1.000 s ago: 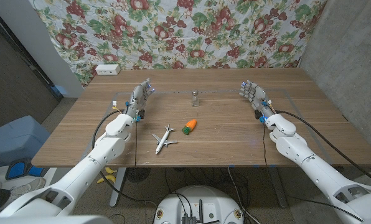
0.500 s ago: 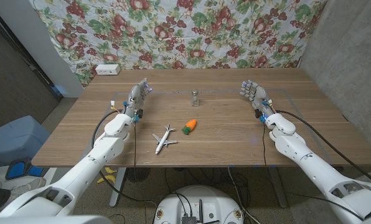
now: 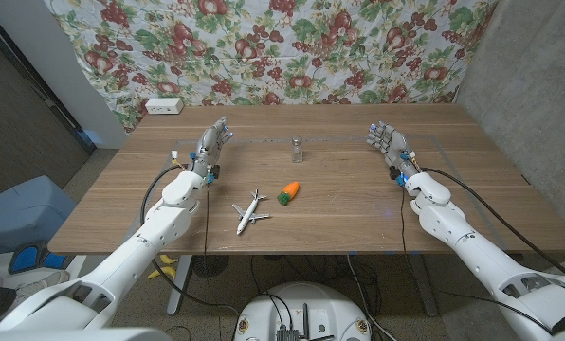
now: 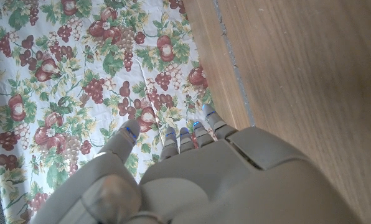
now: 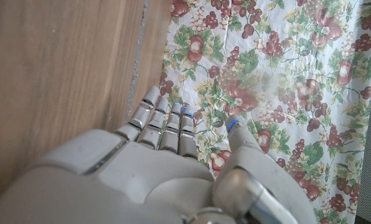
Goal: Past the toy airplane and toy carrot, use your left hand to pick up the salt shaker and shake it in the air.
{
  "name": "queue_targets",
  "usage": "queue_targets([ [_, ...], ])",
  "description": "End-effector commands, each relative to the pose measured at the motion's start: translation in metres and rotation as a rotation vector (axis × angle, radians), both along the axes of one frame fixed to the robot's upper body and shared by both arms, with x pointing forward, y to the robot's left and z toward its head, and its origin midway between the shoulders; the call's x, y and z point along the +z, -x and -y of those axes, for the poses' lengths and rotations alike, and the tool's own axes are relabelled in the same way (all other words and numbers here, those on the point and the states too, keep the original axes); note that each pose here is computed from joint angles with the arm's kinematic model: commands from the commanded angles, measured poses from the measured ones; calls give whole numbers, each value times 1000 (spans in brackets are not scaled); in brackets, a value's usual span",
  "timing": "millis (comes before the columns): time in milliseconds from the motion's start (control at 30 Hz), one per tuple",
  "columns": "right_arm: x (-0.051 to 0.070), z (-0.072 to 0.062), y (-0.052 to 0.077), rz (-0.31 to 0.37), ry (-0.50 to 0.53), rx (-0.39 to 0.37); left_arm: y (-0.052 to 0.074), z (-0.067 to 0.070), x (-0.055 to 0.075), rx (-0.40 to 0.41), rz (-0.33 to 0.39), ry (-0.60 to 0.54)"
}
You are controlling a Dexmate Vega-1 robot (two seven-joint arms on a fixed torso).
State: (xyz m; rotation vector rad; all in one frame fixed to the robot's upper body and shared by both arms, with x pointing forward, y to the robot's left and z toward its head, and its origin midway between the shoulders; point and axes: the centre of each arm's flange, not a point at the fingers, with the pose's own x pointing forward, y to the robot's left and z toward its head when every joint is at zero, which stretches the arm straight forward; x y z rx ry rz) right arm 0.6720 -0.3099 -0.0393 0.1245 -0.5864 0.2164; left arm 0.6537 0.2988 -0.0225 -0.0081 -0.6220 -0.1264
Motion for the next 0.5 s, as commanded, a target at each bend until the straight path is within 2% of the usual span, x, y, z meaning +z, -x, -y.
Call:
queue_targets([
  [33,0,2,3,9,-10,-9,3,5,6,35,23,-60],
  [500,-3,2,8,25,-3,-13,4,11,10,54,38,-139],
])
